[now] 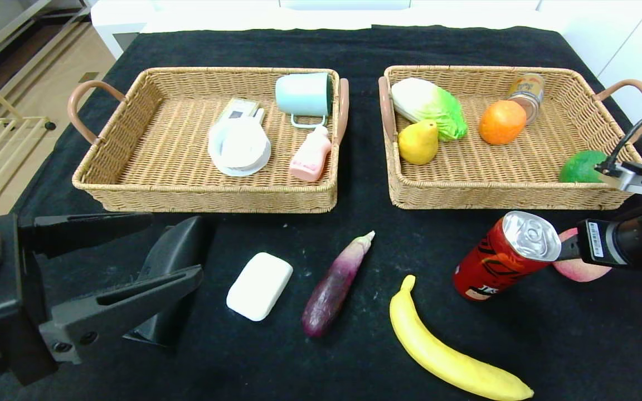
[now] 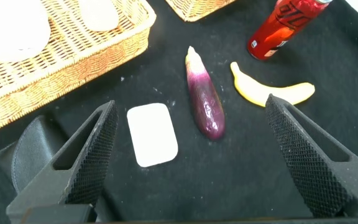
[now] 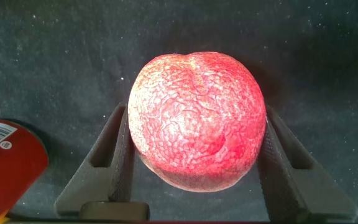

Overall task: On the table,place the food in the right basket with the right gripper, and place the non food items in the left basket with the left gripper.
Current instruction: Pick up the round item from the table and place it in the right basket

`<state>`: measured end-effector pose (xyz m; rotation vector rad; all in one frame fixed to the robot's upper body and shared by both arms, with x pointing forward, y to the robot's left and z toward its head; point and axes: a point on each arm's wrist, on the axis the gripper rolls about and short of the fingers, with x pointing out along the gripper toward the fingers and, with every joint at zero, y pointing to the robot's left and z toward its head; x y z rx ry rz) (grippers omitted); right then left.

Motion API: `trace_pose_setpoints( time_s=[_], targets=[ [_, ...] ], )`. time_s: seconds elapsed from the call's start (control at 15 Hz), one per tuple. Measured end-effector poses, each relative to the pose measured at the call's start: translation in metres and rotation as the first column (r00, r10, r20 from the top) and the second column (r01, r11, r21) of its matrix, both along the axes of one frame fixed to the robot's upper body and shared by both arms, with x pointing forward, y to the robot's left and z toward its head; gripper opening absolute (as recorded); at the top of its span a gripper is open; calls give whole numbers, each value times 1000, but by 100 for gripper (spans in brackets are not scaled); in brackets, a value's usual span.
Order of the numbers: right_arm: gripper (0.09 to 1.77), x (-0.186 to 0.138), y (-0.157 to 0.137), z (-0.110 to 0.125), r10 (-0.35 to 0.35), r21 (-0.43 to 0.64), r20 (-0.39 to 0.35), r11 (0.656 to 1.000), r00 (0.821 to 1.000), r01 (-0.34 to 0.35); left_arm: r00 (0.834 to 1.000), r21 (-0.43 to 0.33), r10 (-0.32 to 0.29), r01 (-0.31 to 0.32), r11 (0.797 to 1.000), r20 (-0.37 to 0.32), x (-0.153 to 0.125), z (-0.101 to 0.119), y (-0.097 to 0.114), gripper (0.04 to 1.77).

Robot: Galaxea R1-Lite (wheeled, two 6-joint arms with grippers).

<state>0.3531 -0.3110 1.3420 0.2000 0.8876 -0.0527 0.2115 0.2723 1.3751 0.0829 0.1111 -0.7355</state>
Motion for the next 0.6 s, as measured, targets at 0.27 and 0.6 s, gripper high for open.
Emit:
trace_pose_setpoints(
  time_s=[0.27,0.6],
  targets=[
    [116,-10,4,12,30,-1,45,1000,999,-30,1000,2,0,0,1000,1,0,0,0,172],
    [116,-36,18,40,101,-28,150,995,984,-98,1000,14,-2,2,1000,14,-1,0,0,172]
  ],
)
